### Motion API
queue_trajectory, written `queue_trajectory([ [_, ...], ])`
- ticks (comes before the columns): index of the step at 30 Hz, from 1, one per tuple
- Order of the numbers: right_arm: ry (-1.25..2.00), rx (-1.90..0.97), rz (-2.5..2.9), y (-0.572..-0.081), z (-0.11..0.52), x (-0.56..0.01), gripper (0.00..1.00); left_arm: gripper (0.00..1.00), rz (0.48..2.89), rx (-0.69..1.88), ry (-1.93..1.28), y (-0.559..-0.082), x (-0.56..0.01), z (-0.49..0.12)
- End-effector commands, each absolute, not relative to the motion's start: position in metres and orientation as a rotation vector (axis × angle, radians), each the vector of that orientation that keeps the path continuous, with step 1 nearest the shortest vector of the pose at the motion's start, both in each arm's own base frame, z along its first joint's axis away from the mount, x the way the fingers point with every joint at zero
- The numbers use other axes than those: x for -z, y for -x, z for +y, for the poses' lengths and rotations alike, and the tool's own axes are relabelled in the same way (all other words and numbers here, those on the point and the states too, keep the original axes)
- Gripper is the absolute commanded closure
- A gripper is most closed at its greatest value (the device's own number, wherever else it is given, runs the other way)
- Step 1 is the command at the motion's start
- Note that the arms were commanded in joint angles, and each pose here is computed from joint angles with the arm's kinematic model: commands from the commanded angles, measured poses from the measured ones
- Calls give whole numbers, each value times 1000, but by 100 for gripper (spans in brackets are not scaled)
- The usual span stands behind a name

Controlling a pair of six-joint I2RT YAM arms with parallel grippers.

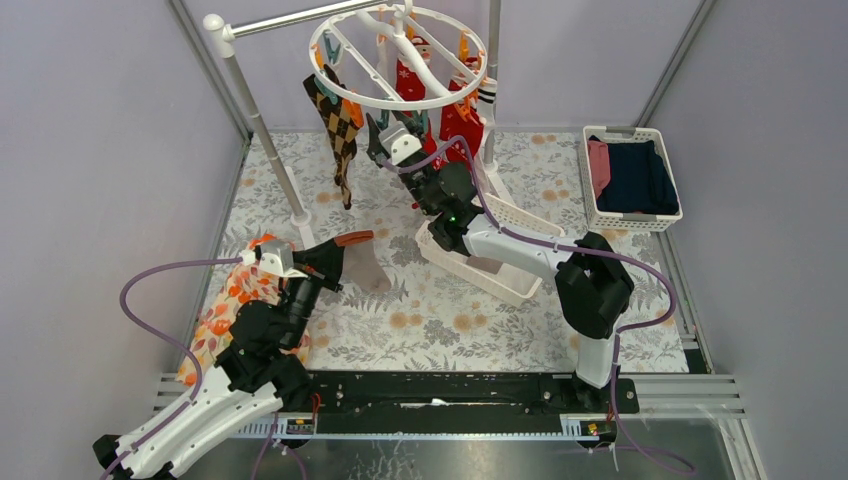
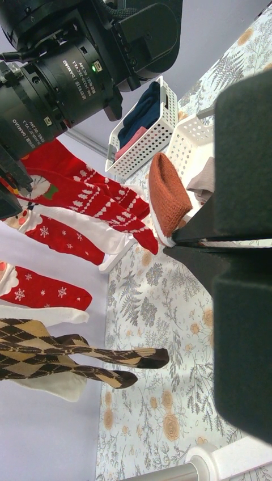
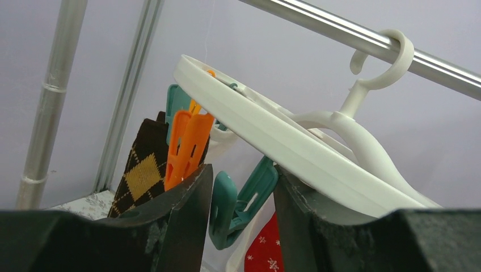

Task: Clip the socks to the hanger
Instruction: Open the clamp at the hanger.

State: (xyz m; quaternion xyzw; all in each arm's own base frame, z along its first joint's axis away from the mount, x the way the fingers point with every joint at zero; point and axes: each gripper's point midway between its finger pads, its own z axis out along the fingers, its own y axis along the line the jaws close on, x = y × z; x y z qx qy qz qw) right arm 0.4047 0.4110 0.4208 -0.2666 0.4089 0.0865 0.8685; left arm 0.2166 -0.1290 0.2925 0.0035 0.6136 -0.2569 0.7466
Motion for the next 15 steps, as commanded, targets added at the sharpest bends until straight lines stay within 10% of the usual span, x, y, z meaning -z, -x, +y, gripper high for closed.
queue_trajectory([
  [1, 490, -213, 782, -398, 400, -458, 50, 100, 1342, 545, 2, -217, -291, -125],
  [15, 469, -255, 798, -394, 396, -459, 66, 100, 1342, 551, -6, -218, -293, -127],
])
